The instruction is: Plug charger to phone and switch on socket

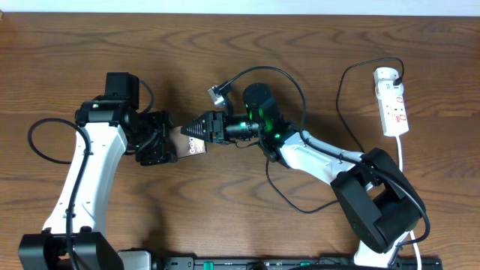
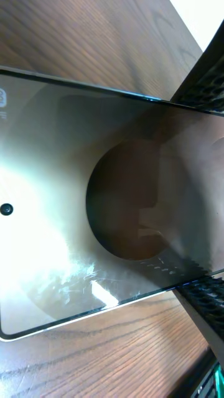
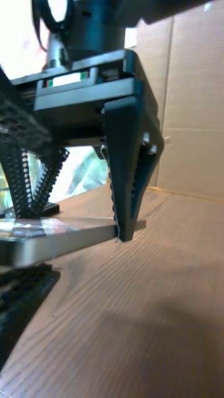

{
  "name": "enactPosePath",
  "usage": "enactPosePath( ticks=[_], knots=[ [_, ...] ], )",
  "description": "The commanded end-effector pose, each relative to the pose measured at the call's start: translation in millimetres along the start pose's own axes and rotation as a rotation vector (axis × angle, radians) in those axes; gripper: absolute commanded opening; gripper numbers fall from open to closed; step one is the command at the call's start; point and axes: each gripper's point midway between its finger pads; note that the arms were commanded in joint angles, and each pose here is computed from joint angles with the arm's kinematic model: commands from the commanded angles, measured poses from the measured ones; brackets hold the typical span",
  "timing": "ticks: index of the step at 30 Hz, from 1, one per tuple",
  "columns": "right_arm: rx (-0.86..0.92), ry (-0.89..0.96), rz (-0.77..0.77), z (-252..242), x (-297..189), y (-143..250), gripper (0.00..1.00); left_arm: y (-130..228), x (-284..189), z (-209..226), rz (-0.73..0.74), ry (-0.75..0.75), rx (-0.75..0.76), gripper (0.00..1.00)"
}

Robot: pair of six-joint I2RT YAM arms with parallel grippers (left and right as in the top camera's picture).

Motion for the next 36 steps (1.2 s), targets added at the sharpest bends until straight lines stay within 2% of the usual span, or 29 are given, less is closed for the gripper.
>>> enactPosePath(
  ticks=[1, 10, 15, 18, 23, 36],
  knots=[
    [0.007, 0.01, 0.009, -1, 4, 2, 0.54, 1, -7, -5, -0.009, 0.008, 0.01, 0.07],
    [0.007, 0.017, 0.029, -1, 13, 13, 0.47, 2, -7, -3, -0.007, -0.001, 0.013, 0.07],
    [0.011, 0.026, 0.037, -2, 17, 18, 0.48, 2, -7, 0, -0.006, -0.013, 0.014, 0.07],
    [0.014, 0.031, 0.04, -3, 19, 20, 0.43, 2, -7, 1, -0.005, -0.015, 0.016, 0.07],
    [0.028, 0.045, 0.039, -7, 19, 21, 0.41, 2, -7, 1, -0.005, -0.015, 0.019, 0.07],
    [0.036, 0.059, 0.038, -10, 19, 21, 0.41, 2, -7, 1, -0.005, -0.016, 0.026, 0.08]
  ],
)
Point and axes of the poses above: each gripper's point midway between its finger pads, its own x axis out along the fingers, its own z axis along the line the jaws close on, y = z × x, and after that the axes turned 11 degrees about x, right-handed
